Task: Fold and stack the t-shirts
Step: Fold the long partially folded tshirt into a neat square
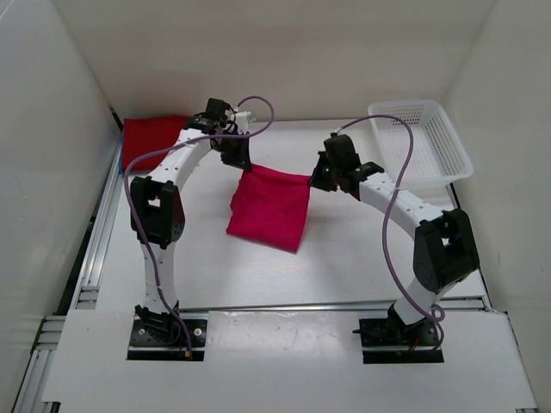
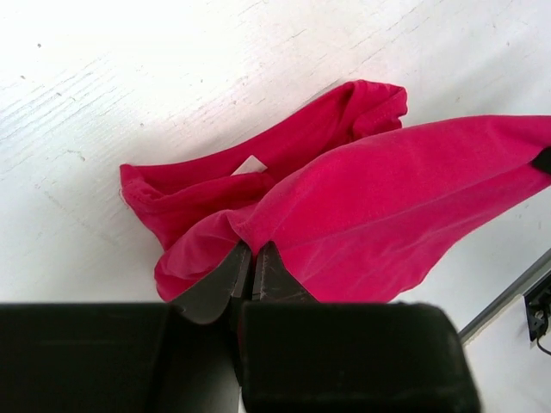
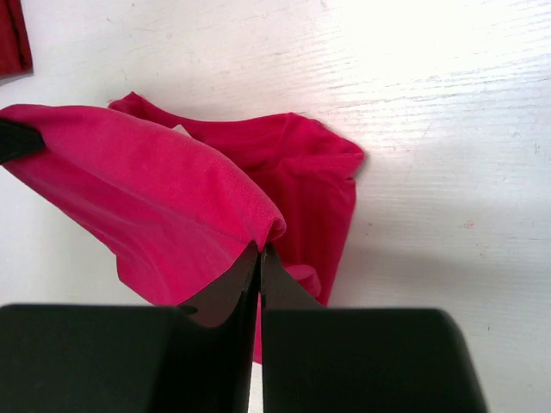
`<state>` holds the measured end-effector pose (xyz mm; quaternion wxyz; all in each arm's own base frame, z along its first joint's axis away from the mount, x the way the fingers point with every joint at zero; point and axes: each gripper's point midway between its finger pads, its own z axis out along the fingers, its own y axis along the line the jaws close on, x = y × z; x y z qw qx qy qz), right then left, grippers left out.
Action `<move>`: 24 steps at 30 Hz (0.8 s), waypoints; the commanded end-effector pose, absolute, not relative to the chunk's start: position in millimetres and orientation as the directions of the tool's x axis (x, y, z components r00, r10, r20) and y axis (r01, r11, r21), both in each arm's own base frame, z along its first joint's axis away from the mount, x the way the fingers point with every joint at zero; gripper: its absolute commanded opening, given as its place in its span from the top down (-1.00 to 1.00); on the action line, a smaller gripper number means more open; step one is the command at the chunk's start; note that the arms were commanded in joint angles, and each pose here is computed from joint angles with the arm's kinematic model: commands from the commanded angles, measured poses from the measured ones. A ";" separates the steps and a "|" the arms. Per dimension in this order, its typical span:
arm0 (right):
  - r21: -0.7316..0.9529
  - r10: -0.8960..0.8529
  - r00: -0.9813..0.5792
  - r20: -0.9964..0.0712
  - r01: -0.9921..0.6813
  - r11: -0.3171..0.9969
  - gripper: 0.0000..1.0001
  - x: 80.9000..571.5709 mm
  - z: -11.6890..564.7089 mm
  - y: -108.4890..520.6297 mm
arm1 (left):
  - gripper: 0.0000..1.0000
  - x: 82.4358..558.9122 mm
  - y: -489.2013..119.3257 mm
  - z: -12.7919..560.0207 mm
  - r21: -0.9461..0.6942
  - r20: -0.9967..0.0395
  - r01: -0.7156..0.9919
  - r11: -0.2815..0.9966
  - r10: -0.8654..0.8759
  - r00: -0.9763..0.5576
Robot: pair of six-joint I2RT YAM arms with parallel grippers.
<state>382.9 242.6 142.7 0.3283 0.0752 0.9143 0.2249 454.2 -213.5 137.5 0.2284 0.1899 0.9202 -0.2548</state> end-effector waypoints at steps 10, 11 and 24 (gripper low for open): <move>0.418 0.305 -0.782 -0.543 0.063 0.906 0.99 424.0 106.8 232.5 | 0.79 493.6 -211.6 127.2 -0.301 -0.567 0.461 0.835 0.232 -0.790; 0.409 0.309 -0.788 -0.533 0.079 0.909 0.99 428.8 97.5 229.0 | 0.79 495.8 -212.3 124.7 -0.301 -0.566 0.461 0.835 0.232 -0.791; 0.403 0.317 -0.827 -0.465 0.121 0.907 0.31 469.5 70.1 229.2 | 0.28 519.8 -199.1 96.9 -0.210 -0.570 0.412 0.887 0.231 -0.788</move>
